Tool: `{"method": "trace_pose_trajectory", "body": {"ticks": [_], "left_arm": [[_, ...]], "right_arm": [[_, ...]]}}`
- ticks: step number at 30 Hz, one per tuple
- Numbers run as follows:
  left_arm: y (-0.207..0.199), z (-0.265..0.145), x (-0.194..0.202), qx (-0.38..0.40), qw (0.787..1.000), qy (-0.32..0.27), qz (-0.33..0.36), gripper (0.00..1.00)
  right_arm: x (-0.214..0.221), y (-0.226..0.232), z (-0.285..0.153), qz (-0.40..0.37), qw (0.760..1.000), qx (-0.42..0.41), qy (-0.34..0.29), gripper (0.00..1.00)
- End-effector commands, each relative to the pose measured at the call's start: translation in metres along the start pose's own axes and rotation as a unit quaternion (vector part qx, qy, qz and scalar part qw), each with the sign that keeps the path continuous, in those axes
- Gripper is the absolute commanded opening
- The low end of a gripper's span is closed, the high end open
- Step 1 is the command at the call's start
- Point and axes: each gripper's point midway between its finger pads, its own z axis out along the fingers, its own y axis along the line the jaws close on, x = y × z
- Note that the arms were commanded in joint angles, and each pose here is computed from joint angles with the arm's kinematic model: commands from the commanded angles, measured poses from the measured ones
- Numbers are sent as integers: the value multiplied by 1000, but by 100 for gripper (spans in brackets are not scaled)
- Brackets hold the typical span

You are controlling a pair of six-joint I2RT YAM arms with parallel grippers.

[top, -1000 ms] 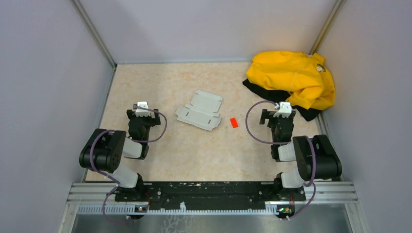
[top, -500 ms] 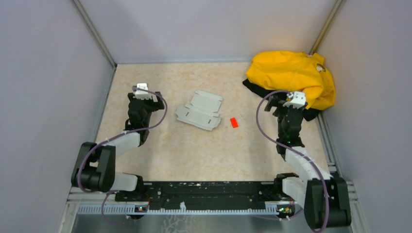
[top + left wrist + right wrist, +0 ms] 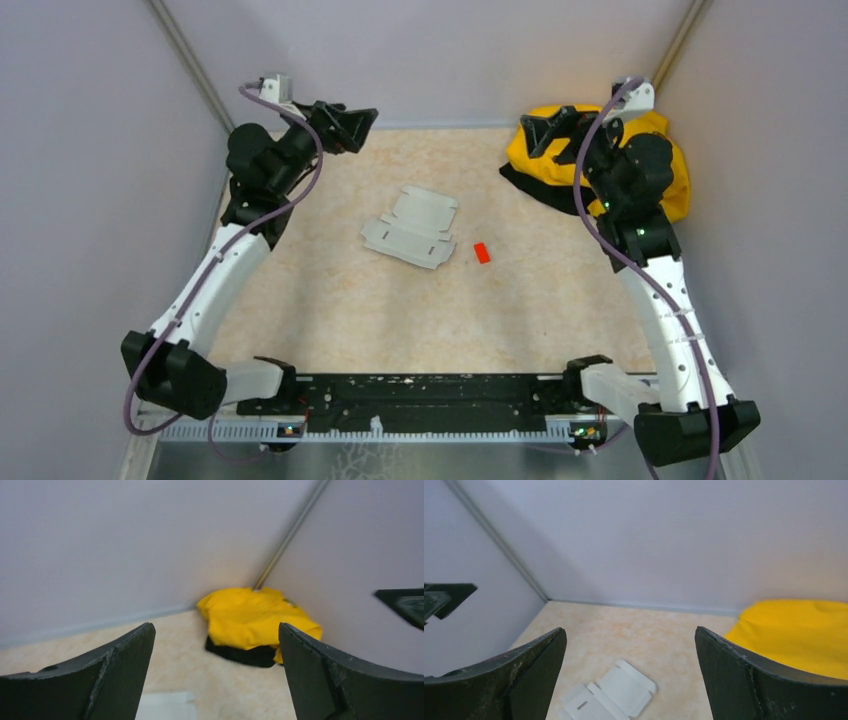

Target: Fold the paper box

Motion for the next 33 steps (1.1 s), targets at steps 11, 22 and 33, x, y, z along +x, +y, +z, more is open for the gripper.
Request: {"method": "trace_pose_trajectory", "body": {"ticks": [11,22,33], "left_arm": [[-9,5,-11,-44,996,76,-19,99],[84,-81,199,-209,928,292,-97,99],[96,-112,228,-256,906,322,-101,99]], "right_arm": [[70,43,64,107,977,-139,119,98],[258,22,21,56,936,-32,347,94],[290,22,15,92,921,-27,377,48]]}}
